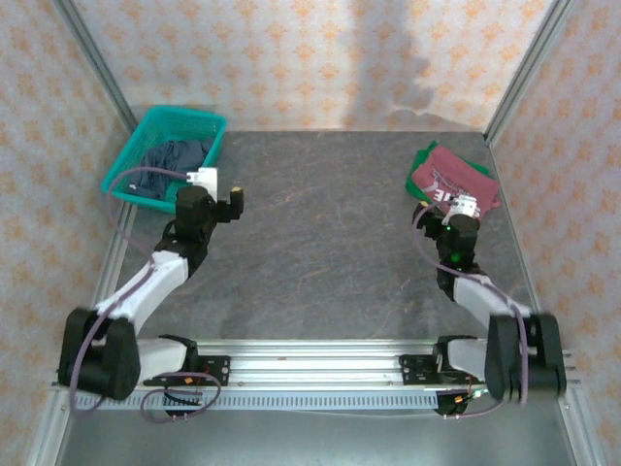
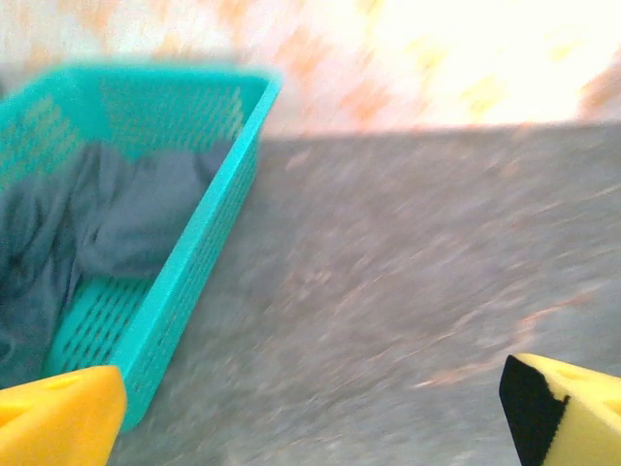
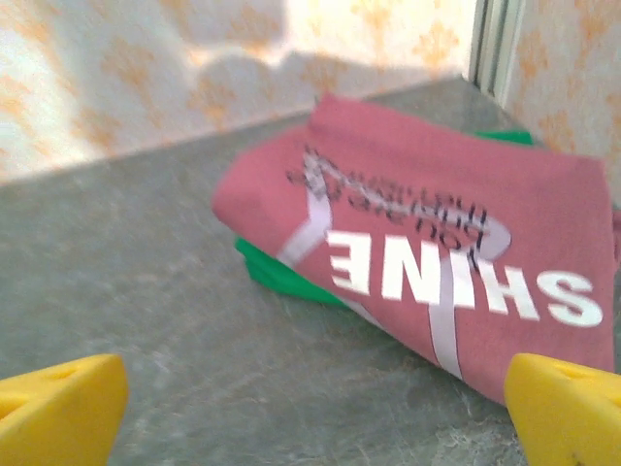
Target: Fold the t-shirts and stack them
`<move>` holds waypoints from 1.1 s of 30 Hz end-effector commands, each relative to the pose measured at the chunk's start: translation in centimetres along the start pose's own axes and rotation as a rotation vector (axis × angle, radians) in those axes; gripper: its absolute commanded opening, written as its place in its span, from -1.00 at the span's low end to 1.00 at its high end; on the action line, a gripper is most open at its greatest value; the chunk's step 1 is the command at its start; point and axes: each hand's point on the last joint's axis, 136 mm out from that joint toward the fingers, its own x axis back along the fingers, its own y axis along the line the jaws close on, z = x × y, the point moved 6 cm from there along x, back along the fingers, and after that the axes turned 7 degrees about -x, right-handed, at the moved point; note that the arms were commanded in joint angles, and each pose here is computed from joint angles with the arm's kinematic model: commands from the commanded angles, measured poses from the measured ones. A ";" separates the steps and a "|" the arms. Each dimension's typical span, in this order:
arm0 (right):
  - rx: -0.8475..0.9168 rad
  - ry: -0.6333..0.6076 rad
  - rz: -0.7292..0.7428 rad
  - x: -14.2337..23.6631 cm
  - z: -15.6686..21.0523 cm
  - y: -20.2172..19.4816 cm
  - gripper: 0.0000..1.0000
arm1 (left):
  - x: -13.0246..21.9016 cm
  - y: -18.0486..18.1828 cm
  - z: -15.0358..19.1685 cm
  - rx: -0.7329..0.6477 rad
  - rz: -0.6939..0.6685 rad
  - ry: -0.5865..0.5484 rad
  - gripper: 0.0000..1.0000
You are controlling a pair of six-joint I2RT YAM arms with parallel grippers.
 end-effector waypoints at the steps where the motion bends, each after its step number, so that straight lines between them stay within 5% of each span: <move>1: -0.080 0.115 -0.032 2.4 0.1 0.7 0.99 | 3.2 -0.3 0.6 0.011 0.020 0.108 1.00; 7: -0.198 0.329 -0.105 4.4 -1.1 3.4 0.99 | 5.7 4.0 -5.1 0.191 -0.123 0.205 1.00; 15: -0.059 0.603 -0.190 1.8 -3.3 12.5 0.99 | -2.0 9.6 -10.6 0.284 -0.152 0.487 1.00; 23: -0.044 0.755 -0.312 -0.8 -3.4 21.8 0.99 | -12.5 15.7 -7.2 0.527 -0.180 0.589 0.88; 33: -0.050 0.849 -0.313 -2.0 -1.7 24.7 1.00 | -21.4 17.3 -0.7 0.683 -0.210 0.648 0.73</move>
